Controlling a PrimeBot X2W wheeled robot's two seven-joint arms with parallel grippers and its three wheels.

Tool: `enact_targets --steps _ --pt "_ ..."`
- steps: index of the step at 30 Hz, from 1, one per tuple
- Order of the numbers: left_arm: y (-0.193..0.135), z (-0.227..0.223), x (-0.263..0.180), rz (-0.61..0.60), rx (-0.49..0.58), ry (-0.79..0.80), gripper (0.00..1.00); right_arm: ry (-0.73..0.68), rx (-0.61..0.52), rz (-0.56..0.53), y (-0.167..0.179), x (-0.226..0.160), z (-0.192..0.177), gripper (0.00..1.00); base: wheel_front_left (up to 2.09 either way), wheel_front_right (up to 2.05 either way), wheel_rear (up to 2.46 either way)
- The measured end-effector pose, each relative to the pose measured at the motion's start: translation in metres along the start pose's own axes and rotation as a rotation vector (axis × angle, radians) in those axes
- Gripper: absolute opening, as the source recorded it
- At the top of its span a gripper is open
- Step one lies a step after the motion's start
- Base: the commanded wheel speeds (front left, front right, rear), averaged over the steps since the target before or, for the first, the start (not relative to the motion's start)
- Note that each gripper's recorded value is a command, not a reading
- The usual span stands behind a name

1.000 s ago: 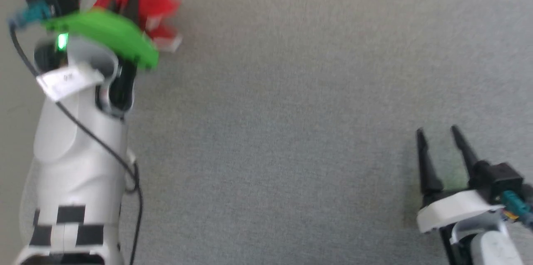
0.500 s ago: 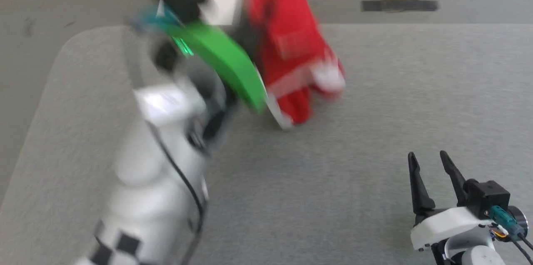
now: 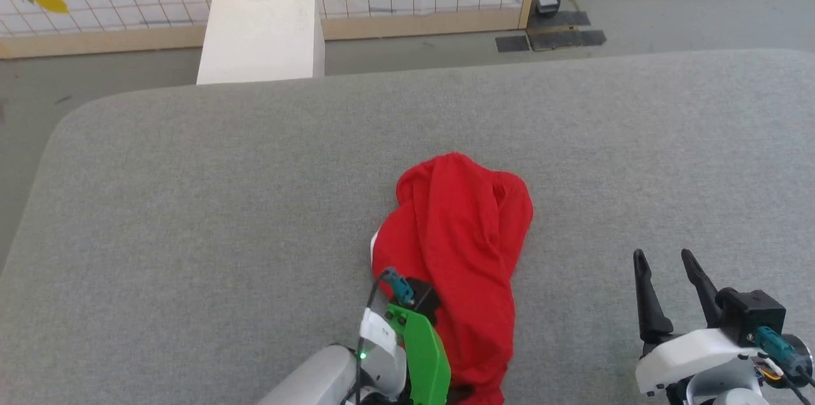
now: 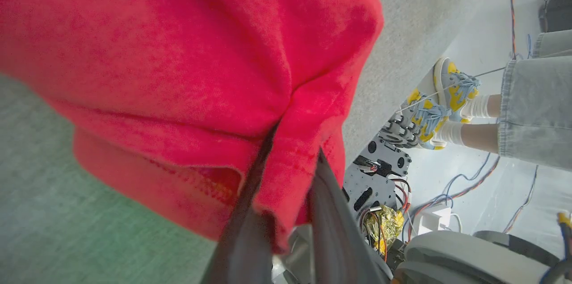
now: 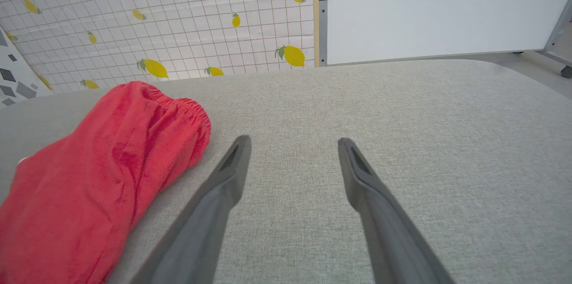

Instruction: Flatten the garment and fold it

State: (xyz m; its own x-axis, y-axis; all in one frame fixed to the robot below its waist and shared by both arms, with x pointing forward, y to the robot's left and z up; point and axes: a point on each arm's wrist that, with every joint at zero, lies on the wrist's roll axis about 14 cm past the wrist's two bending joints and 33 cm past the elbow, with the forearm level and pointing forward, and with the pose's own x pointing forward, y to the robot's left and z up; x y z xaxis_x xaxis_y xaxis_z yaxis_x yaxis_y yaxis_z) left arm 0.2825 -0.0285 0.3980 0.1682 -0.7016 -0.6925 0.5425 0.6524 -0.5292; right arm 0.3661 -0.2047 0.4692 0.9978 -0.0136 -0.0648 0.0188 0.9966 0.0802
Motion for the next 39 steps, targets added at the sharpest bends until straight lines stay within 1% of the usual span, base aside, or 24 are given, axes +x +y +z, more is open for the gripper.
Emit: enact_targets --steps 1,2,3,5,6,8,10,12,13,14,17,18,20,23,25,28,35,39 --pt "-0.005 0.005 -0.002 -0.021 -0.02 -0.029 0.01 -0.001 0.001 0.001 0.0 0.0 0.0 1.0 0.0 0.0 0.0" --pt "-0.008 0.011 -0.004 -0.042 -0.046 -0.061 0.28 -0.002 0.003 0.003 0.001 -0.001 0.0 1.0 0.0 0.0 0.0" --pt "-0.012 0.02 -0.009 -0.064 -0.071 -0.109 1.0 -0.002 0.008 0.007 0.003 -0.001 -0.001 1.0 0.0 0.0 0.0" --pt "-0.015 0.049 -0.023 -0.093 -0.109 -0.25 1.0 0.006 0.01 0.018 0.006 -0.002 -0.004 1.0 0.0 0.0 0.0" --pt "-0.016 0.097 -0.059 -0.128 -0.152 -0.509 1.0 0.004 0.013 0.033 0.012 -0.002 -0.003 1.0 0.0 0.0 0.0" --pt "-0.01 0.124 -0.09 -0.111 -0.143 -0.684 1.0 -0.002 0.016 0.043 0.015 -0.001 -0.001 1.0 0.0 0.0 0.0" --pt "0.005 0.146 -0.126 -0.043 -0.11 -0.869 1.0 -0.011 0.015 0.056 0.019 -0.001 0.002 1.0 0.0 0.0 0.0" --pt "0.032 0.16 -0.168 0.094 -0.055 -1.053 1.0 -0.019 0.014 0.071 0.024 -0.002 0.005 1.0 0.0 0.0 0.0" --pt "0.045 0.163 -0.188 0.184 -0.017 -1.134 1.0 -0.023 0.014 0.078 0.026 -0.002 0.007 1.0 0.0 0.0 0.0" --pt "0.053 0.165 -0.202 0.24 -0.002 -1.189 1.0 -0.028 0.013 0.081 0.028 -0.002 0.008 1.0 0.0 0.0 0.0" --pt "0.079 0.159 -0.239 0.457 0.052 -1.33 1.0 -0.026 0.013 0.092 0.031 -0.003 0.01 1.0 0.0 0.0 0.0" --pt "0.084 0.155 -0.245 0.51 0.07 -1.354 1.0 -0.024 0.013 0.093 0.032 -0.003 0.011 1.0 0.0 0.0 0.0" --pt "0.095 0.142 -0.243 0.602 0.096 -1.342 1.0 -0.005 0.021 0.097 0.033 -0.002 0.008 1.0 0.0 0.0 0.0" --pt "0.105 0.124 -0.234 0.672 0.1 -1.308 1.0 0.053 0.019 0.12 0.041 0.002 0.002 1.0 0.0 0.0 0.0" --pt "0.112 0.109 -0.224 0.712 0.093 -1.262 1.0 0.092 0.014 0.145 0.05 0.014 0.005 1.0 0.0 0.0 0.0" --pt "0.118 0.096 -0.214 0.736 0.072 -1.228 1.0 0.144 0.009 0.164 0.057 0.028 0.007 1.0 0.0 0.0 0.0" --pt "0.117 0.087 -0.206 0.74 0.021 -1.234 1.0 0.396 -0.055 0.219 0.077 0.057 -0.018 1.0 0.0 0.0 0.0" --pt "0.121 0.083 -0.21 0.762 0.019 -1.241 1.0 0.53 -0.103 0.253 0.09 0.068 -0.034 1.0 0.0 0.0 0.0"
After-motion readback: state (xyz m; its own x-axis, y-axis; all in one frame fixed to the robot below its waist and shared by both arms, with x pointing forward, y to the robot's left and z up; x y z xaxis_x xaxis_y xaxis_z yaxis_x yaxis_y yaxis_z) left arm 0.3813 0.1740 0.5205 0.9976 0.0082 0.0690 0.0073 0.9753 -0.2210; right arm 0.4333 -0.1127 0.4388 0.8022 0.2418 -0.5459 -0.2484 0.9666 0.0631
